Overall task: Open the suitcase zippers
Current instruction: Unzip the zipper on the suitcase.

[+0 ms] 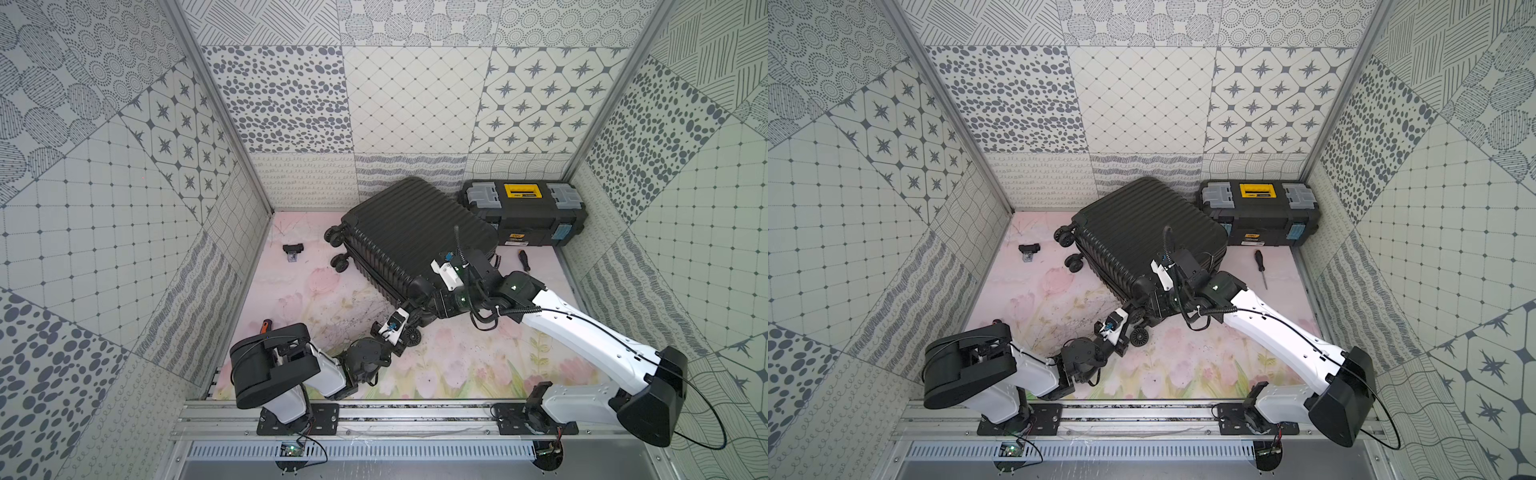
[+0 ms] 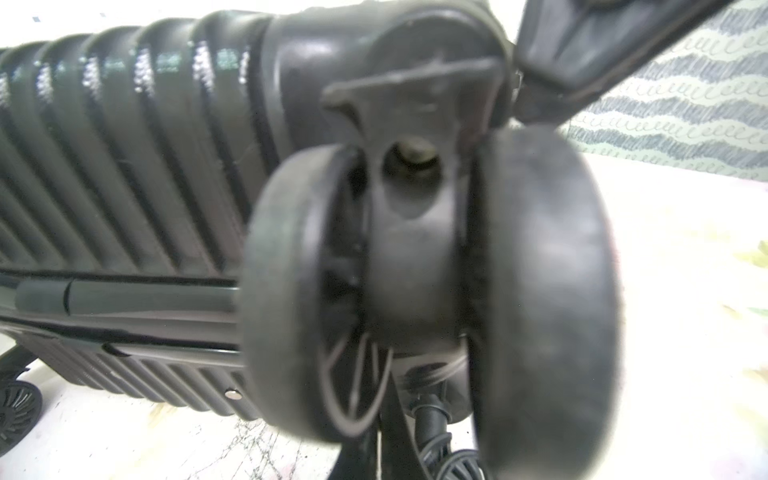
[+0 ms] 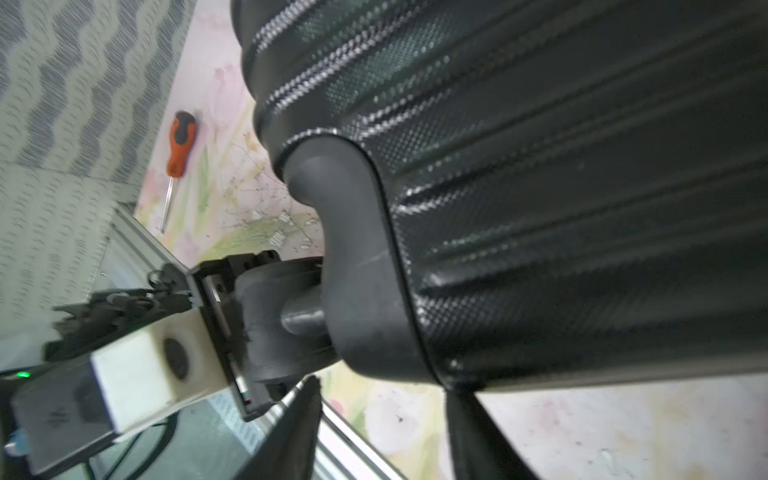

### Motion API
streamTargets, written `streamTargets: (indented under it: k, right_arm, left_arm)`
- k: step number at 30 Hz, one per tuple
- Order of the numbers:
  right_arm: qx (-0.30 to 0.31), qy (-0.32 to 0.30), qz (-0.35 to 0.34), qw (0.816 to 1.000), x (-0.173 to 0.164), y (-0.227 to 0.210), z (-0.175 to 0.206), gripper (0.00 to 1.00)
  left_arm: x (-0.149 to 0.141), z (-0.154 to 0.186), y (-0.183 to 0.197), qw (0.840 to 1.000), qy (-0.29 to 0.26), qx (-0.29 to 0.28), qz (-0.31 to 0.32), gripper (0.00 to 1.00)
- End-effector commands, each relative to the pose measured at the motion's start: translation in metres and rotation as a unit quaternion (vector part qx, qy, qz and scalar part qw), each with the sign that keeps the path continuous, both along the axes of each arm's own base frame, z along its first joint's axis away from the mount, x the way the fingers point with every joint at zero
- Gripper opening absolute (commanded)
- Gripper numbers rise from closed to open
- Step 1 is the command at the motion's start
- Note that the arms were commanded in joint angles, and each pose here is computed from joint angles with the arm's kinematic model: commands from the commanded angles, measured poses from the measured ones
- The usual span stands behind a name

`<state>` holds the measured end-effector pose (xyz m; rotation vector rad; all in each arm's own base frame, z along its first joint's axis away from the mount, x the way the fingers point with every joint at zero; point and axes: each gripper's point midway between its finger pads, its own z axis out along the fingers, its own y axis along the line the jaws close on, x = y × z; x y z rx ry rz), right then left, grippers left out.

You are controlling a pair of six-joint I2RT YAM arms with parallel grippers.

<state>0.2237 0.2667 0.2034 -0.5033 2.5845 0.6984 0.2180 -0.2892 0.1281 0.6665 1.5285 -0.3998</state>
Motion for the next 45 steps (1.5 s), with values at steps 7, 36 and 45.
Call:
streamTargets:
  k: [7, 36, 45]
  right_arm:
    - [0.002, -0.026, 0.006, 1.000, 0.012, 0.036, 0.011, 0.23]
    - [0.168, -0.095, -0.136, 0.972, 0.074, -0.056, 0.120, 0.78]
    - [0.109, -0.093, -0.304, 0.942, 0.193, -0.175, 0.090, 0.78]
  left_arm:
    - [-0.015, 0.013, -0.019, 0.998, -0.042, 0.015, -0.040, 0.00]
    - [-0.011, 0.011, -0.016, 0.999, -0.045, 0.024, -0.017, 0.00]
    - [-0.014, 0.029, 0.007, 1.000, -0.017, 0.011, 0.005, 0.00]
